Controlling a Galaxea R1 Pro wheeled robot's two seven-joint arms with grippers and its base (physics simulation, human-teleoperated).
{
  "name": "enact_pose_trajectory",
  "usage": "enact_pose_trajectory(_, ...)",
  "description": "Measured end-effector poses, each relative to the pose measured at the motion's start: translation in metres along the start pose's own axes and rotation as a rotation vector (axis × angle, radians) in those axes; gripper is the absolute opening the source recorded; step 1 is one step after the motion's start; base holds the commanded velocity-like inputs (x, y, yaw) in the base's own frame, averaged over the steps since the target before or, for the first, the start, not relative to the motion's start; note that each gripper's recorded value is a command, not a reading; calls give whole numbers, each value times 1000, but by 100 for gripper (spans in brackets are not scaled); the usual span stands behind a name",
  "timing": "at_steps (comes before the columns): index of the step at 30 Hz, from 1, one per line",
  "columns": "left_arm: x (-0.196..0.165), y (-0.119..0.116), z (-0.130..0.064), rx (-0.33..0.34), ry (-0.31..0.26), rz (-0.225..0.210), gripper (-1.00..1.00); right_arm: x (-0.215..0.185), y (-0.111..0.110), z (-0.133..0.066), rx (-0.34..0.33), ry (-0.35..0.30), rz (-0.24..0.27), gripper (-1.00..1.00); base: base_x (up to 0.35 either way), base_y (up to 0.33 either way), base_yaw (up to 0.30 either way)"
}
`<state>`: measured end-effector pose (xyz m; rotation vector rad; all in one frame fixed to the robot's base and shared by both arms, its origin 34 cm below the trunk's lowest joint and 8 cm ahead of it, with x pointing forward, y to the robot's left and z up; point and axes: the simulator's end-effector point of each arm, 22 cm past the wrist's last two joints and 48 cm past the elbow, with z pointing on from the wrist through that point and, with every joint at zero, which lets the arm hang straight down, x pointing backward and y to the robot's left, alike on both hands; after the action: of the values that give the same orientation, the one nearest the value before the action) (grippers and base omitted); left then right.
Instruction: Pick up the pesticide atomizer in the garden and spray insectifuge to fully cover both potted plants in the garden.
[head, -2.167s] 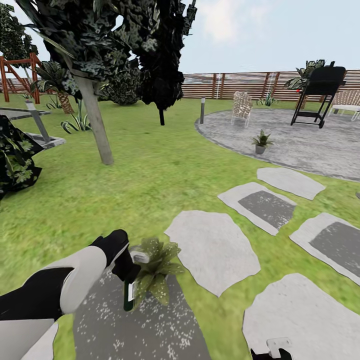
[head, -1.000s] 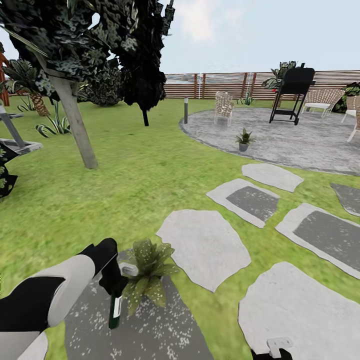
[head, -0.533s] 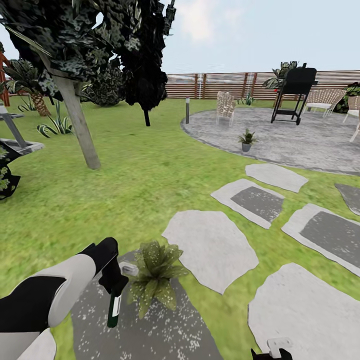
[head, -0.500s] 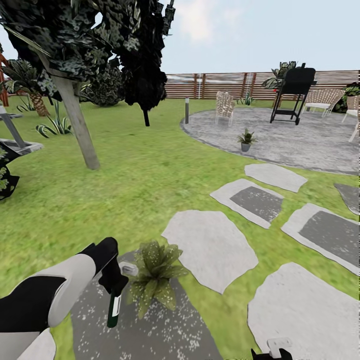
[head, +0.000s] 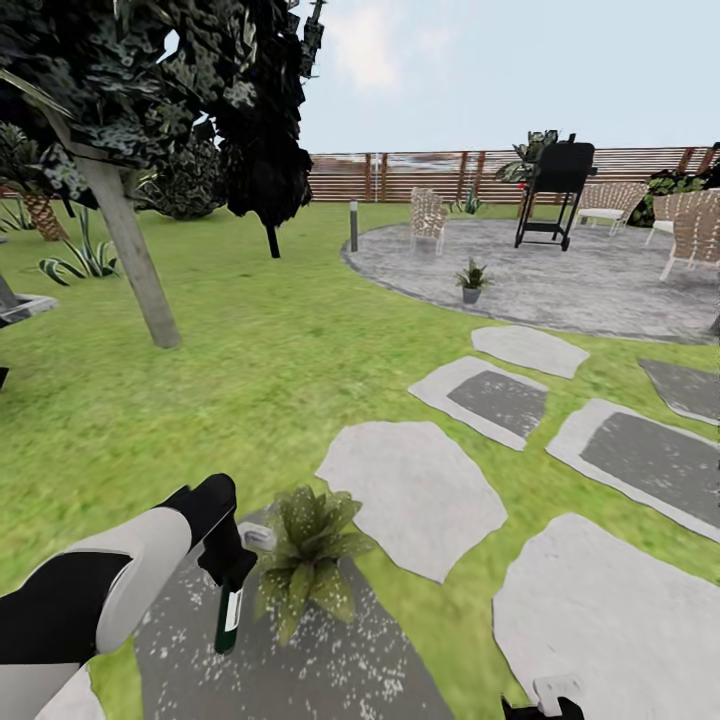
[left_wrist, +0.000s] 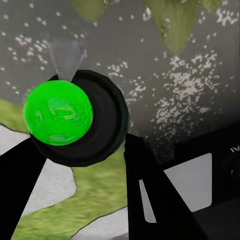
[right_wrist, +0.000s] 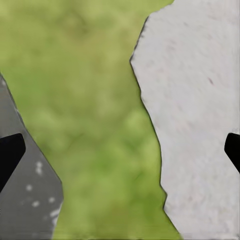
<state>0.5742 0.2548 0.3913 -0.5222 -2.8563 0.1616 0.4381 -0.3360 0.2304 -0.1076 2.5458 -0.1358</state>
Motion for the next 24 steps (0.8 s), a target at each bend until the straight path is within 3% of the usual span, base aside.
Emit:
enact_pose_trajectory(11, -2, -1, 0, 4, -8, 3, -100, 0, 0, 0, 1, 0, 0, 100, -335, 0, 0)
enact_pose_trajectory(13, -8, -2, -1, 9, -36, 26, -100, 0, 0, 0, 1, 0, -1, 100, -338, 0, 0)
enact_pose_trajectory(17, -20, 10, 7, 7, -142, 131, -100, -1, -1, 0, 1, -1, -2, 100, -338, 0, 0)
enact_pose_trajectory(20, -27, 9, 24, 27, -265, 268, -100, -36, -3, 6, -1, -77, -27, 100, -338, 0, 0)
enact_pose_trajectory(22, -29, -3, 39, 45, -339, 377, -100, -83, -2, 8, -16, -174, -134, 100, -338, 0, 0)
enact_pose_trajectory(24, -31, -15, 49, 61, -404, 472, -100, -122, 13, 7, -67, -256, -300, 100, -338, 0, 0)
